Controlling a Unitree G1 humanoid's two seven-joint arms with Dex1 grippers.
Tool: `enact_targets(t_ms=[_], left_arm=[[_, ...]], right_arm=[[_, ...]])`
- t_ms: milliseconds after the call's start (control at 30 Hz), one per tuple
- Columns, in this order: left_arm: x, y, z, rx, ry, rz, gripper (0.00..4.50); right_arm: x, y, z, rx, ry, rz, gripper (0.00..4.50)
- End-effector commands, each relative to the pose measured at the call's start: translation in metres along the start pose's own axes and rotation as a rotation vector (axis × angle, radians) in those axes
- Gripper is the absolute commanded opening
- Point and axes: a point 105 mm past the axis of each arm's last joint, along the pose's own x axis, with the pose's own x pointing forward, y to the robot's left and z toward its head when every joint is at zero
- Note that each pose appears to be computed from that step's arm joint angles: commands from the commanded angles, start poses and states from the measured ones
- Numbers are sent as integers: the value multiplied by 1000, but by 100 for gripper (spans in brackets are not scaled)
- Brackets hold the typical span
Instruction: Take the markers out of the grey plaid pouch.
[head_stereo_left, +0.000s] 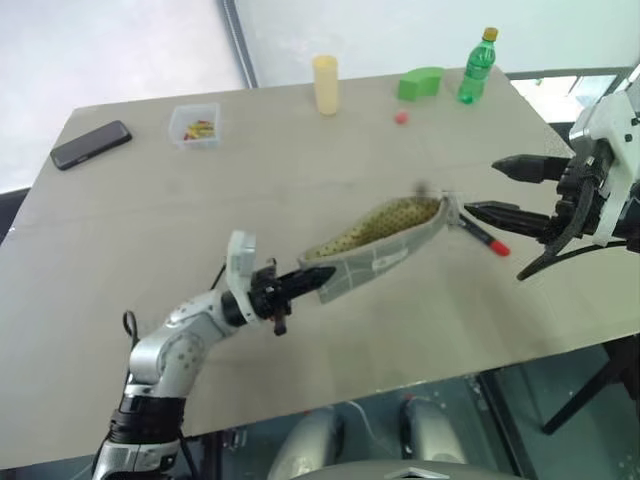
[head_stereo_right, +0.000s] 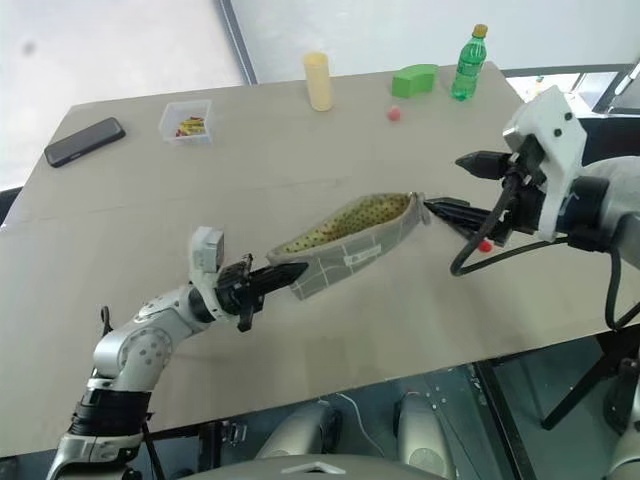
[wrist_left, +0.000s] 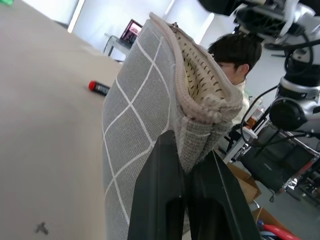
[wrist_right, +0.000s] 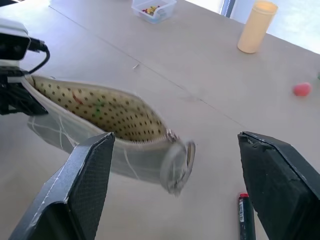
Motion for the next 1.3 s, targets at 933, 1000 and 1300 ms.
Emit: enact_targets(t_ms=[933,1000,1300], left_arm=[[-10,6,-27,10,28,49,0],[-8,5,-25,8,18,42,0],[-1,4,-18,6,2,19,0]], right_arm=[[50,54,-18,-40,28,287,7],[51,57,-24,-34,48,293,7],[63,52,-57,-36,177,265,7]])
